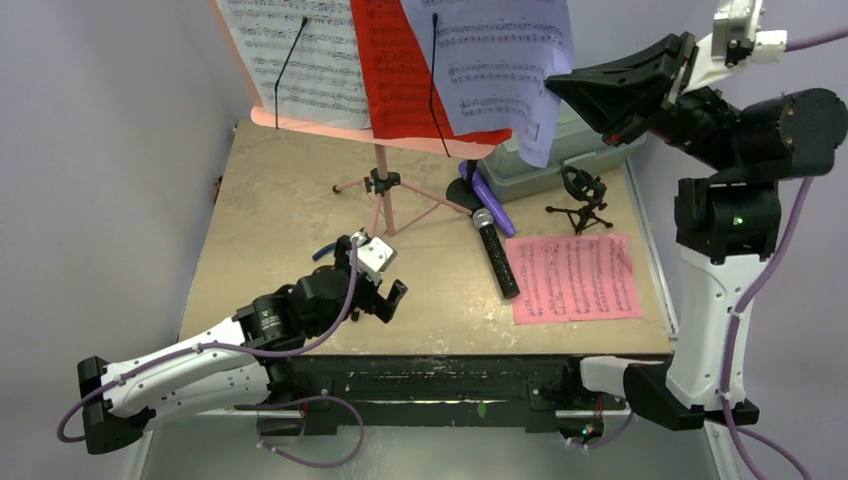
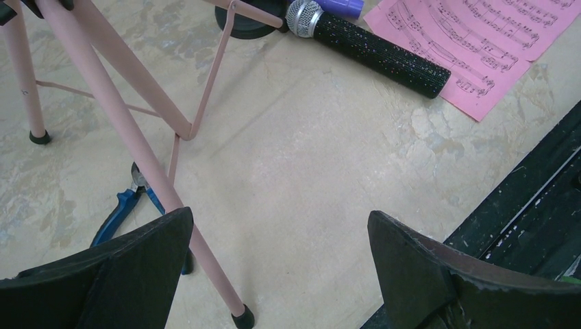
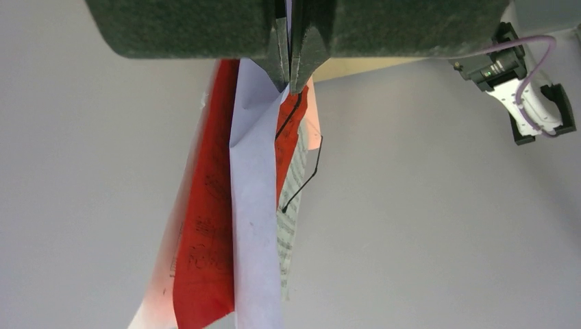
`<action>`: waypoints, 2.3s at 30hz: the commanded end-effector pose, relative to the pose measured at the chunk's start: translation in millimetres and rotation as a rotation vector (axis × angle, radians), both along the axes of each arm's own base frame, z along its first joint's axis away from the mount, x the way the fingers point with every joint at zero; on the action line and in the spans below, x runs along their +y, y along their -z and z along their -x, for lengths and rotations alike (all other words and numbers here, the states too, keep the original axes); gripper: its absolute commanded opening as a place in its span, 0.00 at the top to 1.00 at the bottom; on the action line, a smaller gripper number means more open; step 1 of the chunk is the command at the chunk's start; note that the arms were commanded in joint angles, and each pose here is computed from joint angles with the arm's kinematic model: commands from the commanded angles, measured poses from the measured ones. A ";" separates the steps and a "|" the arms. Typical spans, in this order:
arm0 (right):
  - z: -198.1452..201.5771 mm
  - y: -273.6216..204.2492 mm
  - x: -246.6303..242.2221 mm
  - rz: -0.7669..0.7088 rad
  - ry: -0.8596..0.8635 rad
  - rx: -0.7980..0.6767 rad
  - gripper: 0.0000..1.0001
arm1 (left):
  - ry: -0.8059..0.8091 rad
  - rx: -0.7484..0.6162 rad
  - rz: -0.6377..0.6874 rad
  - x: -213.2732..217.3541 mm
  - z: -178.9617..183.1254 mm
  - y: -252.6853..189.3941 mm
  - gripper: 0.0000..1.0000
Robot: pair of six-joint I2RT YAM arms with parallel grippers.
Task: Pack up the instrument practice props
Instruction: Pick up the sheet music from the music stand, then place the sheet music at the center of the board.
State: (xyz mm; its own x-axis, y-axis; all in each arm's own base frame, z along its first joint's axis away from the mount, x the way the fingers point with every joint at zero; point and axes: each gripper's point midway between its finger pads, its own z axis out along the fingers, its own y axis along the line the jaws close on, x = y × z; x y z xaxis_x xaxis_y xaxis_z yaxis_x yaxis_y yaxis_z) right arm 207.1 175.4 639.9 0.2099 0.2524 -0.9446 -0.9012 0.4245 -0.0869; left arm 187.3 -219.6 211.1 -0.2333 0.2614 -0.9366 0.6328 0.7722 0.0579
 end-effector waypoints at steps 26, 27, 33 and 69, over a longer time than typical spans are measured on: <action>36.5 61.3 -84.5 0.211 0.599 -0.054 1.00 | 0.039 -0.018 0.066 -0.9 7.2 -16.5 0.01; 36.2 70.1 -88.9 0.233 0.627 -0.046 1.00 | 0.040 -0.018 0.064 -0.7 7.2 -15.9 0.01; 47.4 127.6 -116.6 0.426 0.785 -0.042 1.00 | 0.042 -0.016 0.067 -1.1 7.7 -16.2 0.01; 34.7 408.5 -222.2 1.360 0.712 0.569 1.00 | 0.049 -0.003 0.052 -3.6 7.9 -11.4 0.01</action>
